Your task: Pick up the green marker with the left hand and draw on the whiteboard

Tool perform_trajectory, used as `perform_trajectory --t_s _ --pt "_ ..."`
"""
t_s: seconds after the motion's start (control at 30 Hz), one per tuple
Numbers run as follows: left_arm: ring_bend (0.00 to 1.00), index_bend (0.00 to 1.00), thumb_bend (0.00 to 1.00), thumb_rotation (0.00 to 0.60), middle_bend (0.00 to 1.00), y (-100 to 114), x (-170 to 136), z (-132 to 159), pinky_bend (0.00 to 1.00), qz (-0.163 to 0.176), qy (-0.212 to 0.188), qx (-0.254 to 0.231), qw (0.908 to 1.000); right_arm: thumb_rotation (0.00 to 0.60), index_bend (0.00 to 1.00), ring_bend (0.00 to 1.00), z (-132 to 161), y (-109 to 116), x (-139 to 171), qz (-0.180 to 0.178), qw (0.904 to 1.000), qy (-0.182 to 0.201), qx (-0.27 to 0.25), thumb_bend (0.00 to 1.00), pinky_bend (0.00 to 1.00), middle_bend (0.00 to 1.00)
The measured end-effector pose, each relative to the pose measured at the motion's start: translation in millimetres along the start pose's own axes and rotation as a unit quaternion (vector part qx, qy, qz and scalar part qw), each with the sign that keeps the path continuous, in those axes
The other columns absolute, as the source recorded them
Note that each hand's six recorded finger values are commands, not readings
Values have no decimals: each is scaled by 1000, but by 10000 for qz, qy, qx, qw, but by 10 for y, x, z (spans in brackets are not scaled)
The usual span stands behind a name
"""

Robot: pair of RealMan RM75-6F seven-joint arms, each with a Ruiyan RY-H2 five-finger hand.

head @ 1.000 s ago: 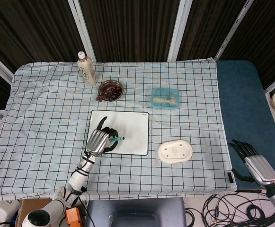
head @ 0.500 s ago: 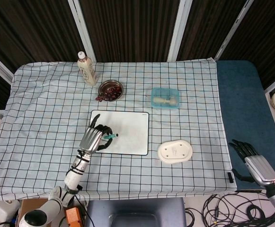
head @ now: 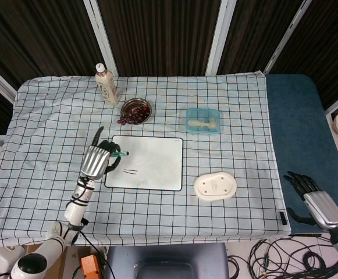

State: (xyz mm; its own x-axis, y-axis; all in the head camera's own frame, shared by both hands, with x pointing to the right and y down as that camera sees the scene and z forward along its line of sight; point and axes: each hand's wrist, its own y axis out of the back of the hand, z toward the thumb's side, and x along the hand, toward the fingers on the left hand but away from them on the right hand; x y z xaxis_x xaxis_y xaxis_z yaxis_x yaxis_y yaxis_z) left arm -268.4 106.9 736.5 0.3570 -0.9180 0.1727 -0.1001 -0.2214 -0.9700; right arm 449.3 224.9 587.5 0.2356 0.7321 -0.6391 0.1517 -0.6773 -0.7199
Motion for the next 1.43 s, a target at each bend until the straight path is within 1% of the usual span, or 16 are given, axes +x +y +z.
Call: perform_trajectory --t_s 0.07,0.1,0.2,0.3,0.4,0.53,0.63,0.77,0.87,0.97,1.03,1.13,1.2,1.27,1.33,1.43 --pt "373 741 536 600 767 13 -17 -198 1 -122 115 555 9983 600 0 0 6 -4 2 11 10000 12 3 323 51 0" --pt "366 734 531 600 760 10 -40 -335 1 -249 203 916 9953 600 0 0 12 -7 0 19 10000 20 8 323 51 0" --pt "334 657 504 600 687 -54 -124 -634 1 -679 425 1579 9842 600 0 0 32 -25 -5 47 10000 46 27 323 51 0" --pt "280 544 474 600 580 -152 -225 -854 5 -1143 582 1979 9718 600 0 0 56 -48 -9 78 9999 74 43 323 52 0" --pt "219 451 456 600 481 -238 -307 -980 24 -1504 650 2181 9621 600 0 0 69 -64 -13 99 9999 82 46 323 52 0" --pt "176 352 429 600 412 -292 -354 -1023 22 -1705 672 2267 9566 600 0 0 71 -59 -9 81 9999 75 41 323 53 0" --pt "134 247 415 600 352 -288 -371 -1025 21 -1708 689 2185 9583 600 0 0 69 -52 -1 68 9999 72 38 323 53 0" --pt "89 218 384 600 302 -212 -405 -1005 19 -1527 642 2073 9642 600 0 0 71 -36 10 41 10000 80 35 323 54 0" --pt "64 202 374 600 257 -70 -480 -960 20 -1194 529 1956 9719 600 0 0 70 -12 28 -12 10000 80 31 323 54 0" --pt "25 172 367 600 200 155 -638 -876 15 -709 377 1692 9823 600 0 0 61 19 54 -92 9999 47 31 323 54 0" --pt "2 123 365 600 135 331 -815 -791 4 -388 283 1379 9893 600 0 0 49 44 69 -167 9998 0 56 323 54 0" --pt "0 68 356 600 80 533 -1128 -664 0 -194 254 800 9963 600 0 0 29 76 90 -268 9996 -87 97 323 54 0" --pt "0 22 345 600 28 670 -1368 -607 0 -174 311 423 9985 600 0 0 25 85 95 -296 9994 -111 101 322 53 0" --pt "0 0 339 600 0 781 -1619 -586 0 -268 402 141 9987 600 0 0 11 98 105 -343 9992 -169 136 323 53 0" --pt "0 0 339 600 0 897 -1900 -584 0 -568 477 -64 9972 600 0 0 -4 110 119 -406 9985 -269 239 323 53 0" --pt "0 0 339 600 0 1052 -2118 -606 0 -1033 590 -210 9927 600 0 0 2 110 146 -465 9973 -402 393 323 53 0"
